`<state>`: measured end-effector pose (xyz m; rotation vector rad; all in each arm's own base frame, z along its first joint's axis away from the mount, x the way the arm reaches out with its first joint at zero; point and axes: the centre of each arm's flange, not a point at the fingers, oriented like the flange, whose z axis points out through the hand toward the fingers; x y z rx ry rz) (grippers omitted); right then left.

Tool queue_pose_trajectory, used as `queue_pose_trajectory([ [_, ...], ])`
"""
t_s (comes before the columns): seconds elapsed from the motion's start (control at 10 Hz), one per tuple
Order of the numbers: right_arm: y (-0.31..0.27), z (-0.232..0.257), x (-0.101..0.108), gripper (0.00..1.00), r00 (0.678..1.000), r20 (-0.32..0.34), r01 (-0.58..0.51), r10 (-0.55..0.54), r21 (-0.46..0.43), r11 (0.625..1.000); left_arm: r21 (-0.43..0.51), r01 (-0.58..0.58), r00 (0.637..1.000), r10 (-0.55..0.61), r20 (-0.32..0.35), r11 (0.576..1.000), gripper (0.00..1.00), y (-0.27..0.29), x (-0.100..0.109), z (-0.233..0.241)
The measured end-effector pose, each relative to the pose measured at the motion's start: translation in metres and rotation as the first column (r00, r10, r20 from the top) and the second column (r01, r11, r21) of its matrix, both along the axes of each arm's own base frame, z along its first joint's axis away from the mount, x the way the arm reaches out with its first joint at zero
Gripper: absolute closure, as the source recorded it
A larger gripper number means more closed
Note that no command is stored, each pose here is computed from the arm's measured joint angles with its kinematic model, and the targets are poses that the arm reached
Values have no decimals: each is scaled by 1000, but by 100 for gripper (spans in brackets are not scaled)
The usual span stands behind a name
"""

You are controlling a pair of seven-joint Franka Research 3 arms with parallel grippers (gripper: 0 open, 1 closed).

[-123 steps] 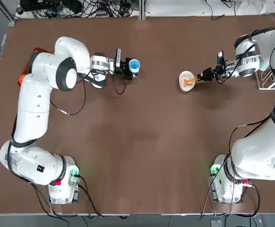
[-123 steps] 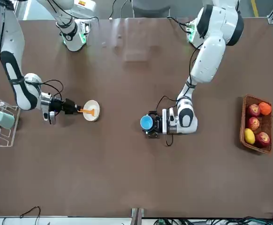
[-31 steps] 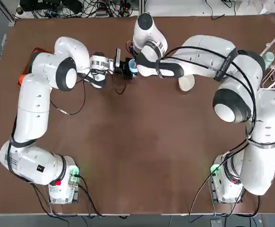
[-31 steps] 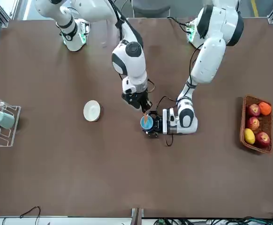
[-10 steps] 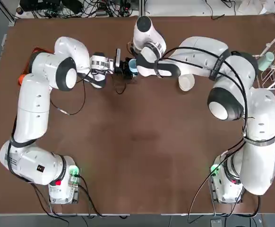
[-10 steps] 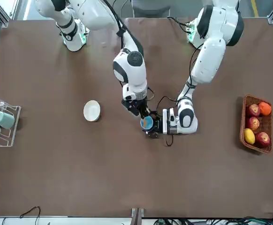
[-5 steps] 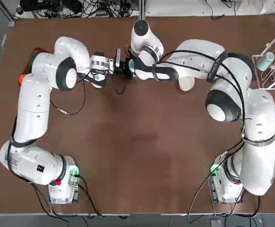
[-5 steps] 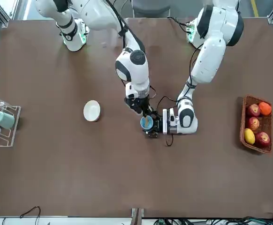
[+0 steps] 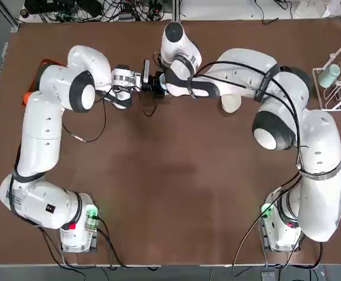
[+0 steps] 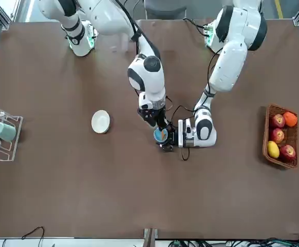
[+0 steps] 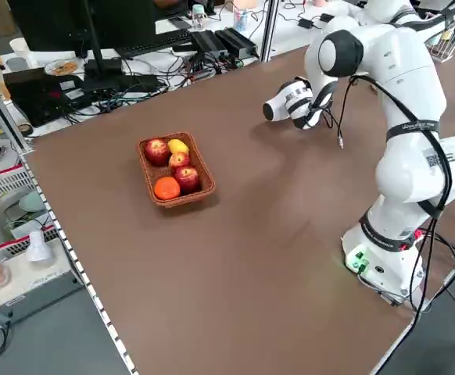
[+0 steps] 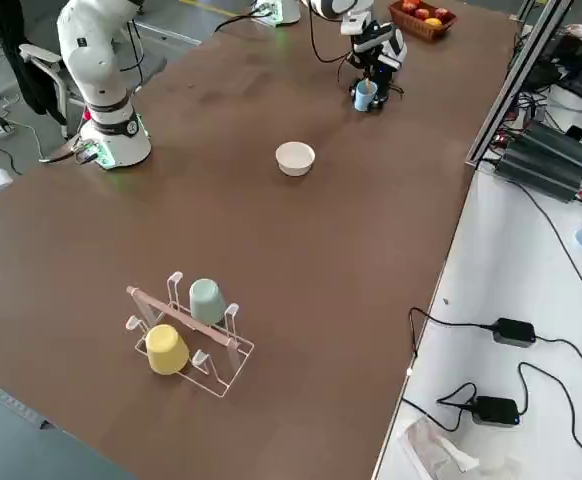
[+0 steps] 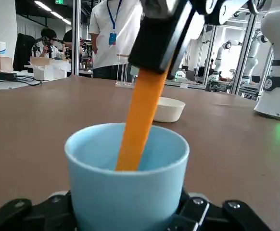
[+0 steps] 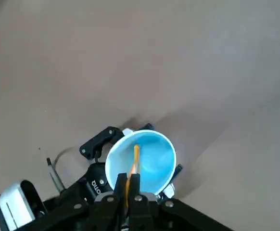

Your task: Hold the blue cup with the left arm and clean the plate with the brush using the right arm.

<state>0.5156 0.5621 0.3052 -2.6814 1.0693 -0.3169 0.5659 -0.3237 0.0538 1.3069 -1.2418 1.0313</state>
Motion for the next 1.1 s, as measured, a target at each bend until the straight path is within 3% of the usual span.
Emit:
queue_pose_trajectory([
  [0.6,-19,-2,18,95,1000,-7,8,-9,-46,999,0,0,1000,0,0,1000,34,0,0,0],
  [1.1,-23,-7,17,95,999,-39,-23,20,-97,995,0,0,1000,0,0,1000,34,0,0,0],
])
